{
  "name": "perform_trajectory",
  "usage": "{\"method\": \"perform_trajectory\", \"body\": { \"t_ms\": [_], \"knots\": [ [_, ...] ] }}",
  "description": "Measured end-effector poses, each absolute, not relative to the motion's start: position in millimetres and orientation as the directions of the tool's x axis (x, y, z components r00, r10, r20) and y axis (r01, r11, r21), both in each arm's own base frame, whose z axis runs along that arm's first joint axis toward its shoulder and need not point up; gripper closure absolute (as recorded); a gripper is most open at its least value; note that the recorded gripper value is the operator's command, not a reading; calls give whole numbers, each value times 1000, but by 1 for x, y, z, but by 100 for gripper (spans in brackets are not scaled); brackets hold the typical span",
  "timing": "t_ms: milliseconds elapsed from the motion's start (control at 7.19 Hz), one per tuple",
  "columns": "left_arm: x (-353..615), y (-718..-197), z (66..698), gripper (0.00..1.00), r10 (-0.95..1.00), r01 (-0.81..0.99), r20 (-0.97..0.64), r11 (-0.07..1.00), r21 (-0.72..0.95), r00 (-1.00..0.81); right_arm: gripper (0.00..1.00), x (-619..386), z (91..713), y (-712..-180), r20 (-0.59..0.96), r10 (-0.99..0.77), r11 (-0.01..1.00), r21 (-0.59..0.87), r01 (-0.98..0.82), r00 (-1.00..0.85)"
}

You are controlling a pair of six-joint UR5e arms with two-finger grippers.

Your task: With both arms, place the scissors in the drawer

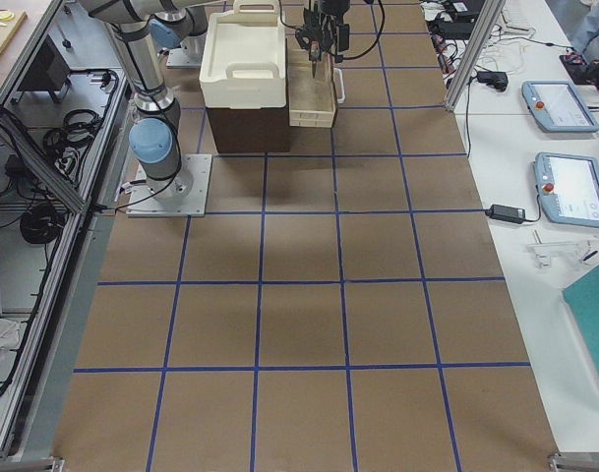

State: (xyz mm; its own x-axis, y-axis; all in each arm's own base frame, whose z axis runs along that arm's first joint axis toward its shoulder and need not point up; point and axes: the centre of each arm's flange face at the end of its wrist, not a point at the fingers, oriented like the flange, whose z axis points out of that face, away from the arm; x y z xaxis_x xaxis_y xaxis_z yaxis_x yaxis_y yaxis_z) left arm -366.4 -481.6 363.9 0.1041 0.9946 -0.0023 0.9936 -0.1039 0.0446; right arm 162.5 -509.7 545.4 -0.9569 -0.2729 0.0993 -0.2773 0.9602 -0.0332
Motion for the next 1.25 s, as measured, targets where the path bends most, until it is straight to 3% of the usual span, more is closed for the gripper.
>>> {"method": "perform_trajectory", "body": {
  "t_ms": [278, 417, 556, 695, 834, 1252],
  "knots": [
    [-370, -478, 356, 100, 996, 994, 16, -93, 49, 92, 0, 161, 546, -510, 101, -269, 961, -34, -274, -958],
    [-370, -476, 351, 82, 996, 995, 26, -90, 52, 88, 0, 162, 546, -510, 98, -262, 963, -35, -267, -960],
    [-370, -474, 348, 48, 996, 995, 33, -89, 54, 87, 0, 162, 546, -510, 91, -246, 968, -38, -250, -965],
    [-369, -472, 347, 41, 996, 995, 35, -88, 56, 87, 0, 161, 546, -510, 86, -227, 972, -40, -231, -970],
    [-368, -471, 347, 35, 996, 995, 35, -87, 54, 85, 0, 160, 546, -511, 84, -216, 975, -41, -220, -973],
    [-369, -472, 352, 35, 998, 998, 22, -55, 44, 54, 0, 152, 544, -512, 72, -170, 984, -33, -173, -983]
  ]
}}
